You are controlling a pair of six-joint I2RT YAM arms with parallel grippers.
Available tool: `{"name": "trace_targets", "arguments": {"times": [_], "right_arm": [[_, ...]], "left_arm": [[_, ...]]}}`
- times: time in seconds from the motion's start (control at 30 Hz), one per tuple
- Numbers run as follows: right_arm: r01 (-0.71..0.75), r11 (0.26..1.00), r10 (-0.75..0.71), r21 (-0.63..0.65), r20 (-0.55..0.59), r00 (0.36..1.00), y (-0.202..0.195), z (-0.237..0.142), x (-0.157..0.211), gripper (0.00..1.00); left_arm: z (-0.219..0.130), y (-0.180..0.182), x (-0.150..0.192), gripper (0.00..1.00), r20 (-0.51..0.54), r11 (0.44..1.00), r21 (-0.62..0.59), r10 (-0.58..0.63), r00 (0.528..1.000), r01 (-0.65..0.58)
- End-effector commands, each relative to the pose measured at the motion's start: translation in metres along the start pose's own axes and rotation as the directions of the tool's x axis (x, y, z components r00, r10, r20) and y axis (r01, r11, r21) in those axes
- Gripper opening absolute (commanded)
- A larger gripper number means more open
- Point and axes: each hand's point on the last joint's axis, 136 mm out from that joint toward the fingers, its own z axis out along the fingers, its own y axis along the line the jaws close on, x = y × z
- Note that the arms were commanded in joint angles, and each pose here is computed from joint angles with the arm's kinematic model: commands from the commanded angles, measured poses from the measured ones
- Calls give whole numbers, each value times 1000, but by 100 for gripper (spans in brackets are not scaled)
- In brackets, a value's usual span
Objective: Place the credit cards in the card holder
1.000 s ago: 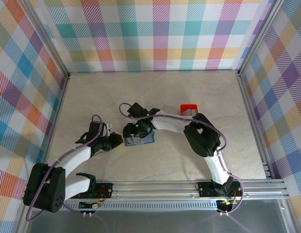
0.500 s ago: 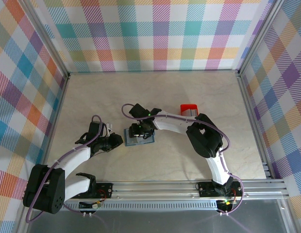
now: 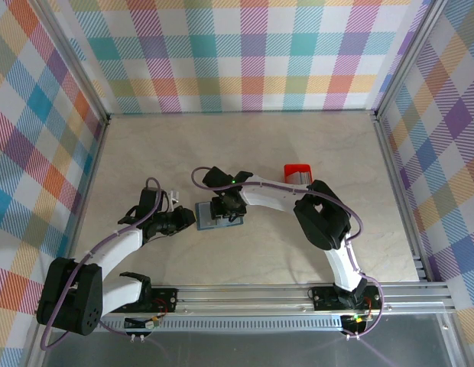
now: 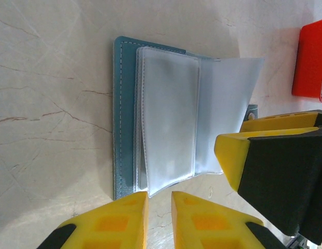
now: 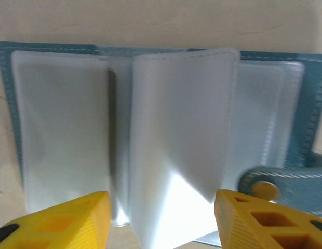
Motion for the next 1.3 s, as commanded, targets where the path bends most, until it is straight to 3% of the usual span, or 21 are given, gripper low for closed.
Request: {"name": "trace_targets", "arguments": {"times": [0.0, 0.17, 0.37, 0.5, 0.63, 0.93, 1.17, 1.27], "right_arm": [[-4, 999, 1, 45, 58, 998, -12, -37, -9, 56], [-96, 990, 108, -103, 113, 988, -42, -88, -24, 56], [-171, 952, 222, -254, 188, 957, -121, -143, -43, 60], [-205, 953, 260, -221, 257, 931, -184, -157, -46, 60], [-219, 957, 266, -190, 276, 924, -223, -159, -43, 60], [-195, 980, 187, 25, 195, 963, -259, -141, -38, 59], [-189, 958, 164, 213, 133, 978, -285, -130, -36, 61], [-162, 957, 143, 239, 96, 985, -284, -121, -39, 61]], "left_arm": [[-5, -9, -9, 19, 14, 1000, 26, 17, 1000, -17], [-13, -23, -21, 19, 47, 997, 54, 43, 998, -46], [-29, -73, -47, 20, 129, 966, 215, 120, 984, -146], [-38, -103, -63, 21, 172, 936, 283, 166, 971, -210], [-34, -123, -78, 22, 172, 920, 312, 189, 967, -235], [-12, -134, -94, 21, 108, 917, 334, 192, 975, -218], [-17, -149, -98, 22, 85, 896, 354, 255, 963, -269], [-18, -153, -97, 22, 83, 881, 375, 277, 957, -288]]}}
